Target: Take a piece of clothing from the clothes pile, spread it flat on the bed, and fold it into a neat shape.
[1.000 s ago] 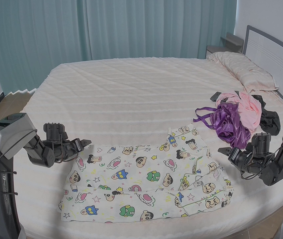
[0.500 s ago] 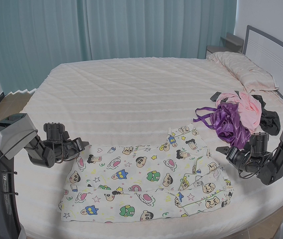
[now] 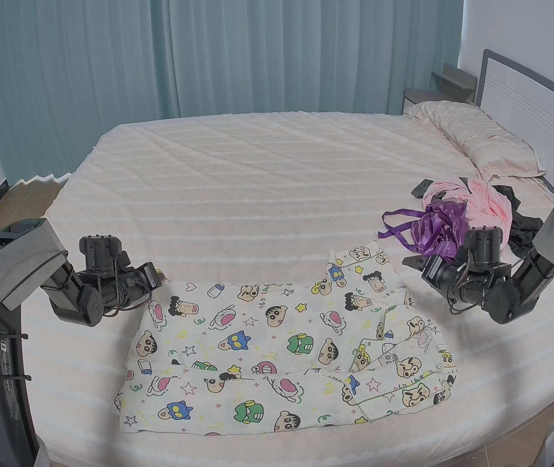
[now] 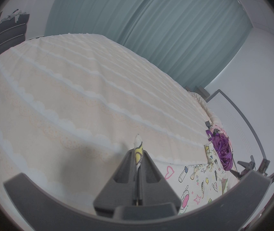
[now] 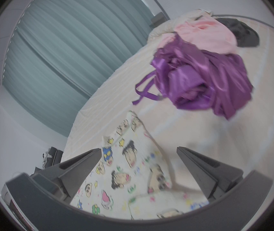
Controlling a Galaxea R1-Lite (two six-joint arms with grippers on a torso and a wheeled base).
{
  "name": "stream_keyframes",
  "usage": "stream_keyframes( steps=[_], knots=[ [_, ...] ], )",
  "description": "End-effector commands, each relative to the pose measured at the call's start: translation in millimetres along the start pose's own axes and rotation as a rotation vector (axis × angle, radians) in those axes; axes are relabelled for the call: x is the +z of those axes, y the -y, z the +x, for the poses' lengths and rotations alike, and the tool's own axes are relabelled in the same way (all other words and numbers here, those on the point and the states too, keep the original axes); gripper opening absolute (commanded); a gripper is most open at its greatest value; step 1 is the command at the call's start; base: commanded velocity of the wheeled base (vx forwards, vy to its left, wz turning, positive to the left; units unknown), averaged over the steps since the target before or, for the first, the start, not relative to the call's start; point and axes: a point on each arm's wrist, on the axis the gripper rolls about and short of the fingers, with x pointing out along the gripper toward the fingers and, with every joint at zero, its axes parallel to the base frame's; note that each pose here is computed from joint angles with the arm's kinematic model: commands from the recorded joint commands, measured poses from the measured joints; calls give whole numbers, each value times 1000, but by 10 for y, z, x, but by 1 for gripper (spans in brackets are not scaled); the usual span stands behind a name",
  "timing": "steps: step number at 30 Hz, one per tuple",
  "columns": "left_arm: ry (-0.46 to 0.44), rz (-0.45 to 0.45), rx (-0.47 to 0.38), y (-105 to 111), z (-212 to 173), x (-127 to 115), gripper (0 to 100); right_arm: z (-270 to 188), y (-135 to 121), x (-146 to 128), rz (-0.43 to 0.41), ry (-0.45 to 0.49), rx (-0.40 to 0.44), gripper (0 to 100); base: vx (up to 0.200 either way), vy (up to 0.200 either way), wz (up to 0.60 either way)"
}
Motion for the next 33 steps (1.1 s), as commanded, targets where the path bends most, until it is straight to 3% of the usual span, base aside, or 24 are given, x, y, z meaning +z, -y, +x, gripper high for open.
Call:
stream_keyframes(
  steps=[1, 7, 29, 30, 33],
  knots=[
    [26, -3, -9, 89, -118, 79, 0, 487, -115, 92, -89, -17, 5, 100, 0, 0, 0],
    [17, -5, -7, 80, -128, 56, 0, 720, -110, 127, -192, -77, -37, 100, 0, 0, 0],
    [10, -6, -2, 73, -155, 27, 0, 1251, -161, -35, -312, -106, -30, 100, 0, 0, 0],
    [10, -6, -2, 73, -155, 27, 0, 1255, -167, -49, -318, -109, -28, 0, 0, 0, 0],
    [10, -6, -2, 73, -155, 27, 0, 1253, -183, -55, -322, -108, -24, 0, 0, 0, 0]
  ],
)
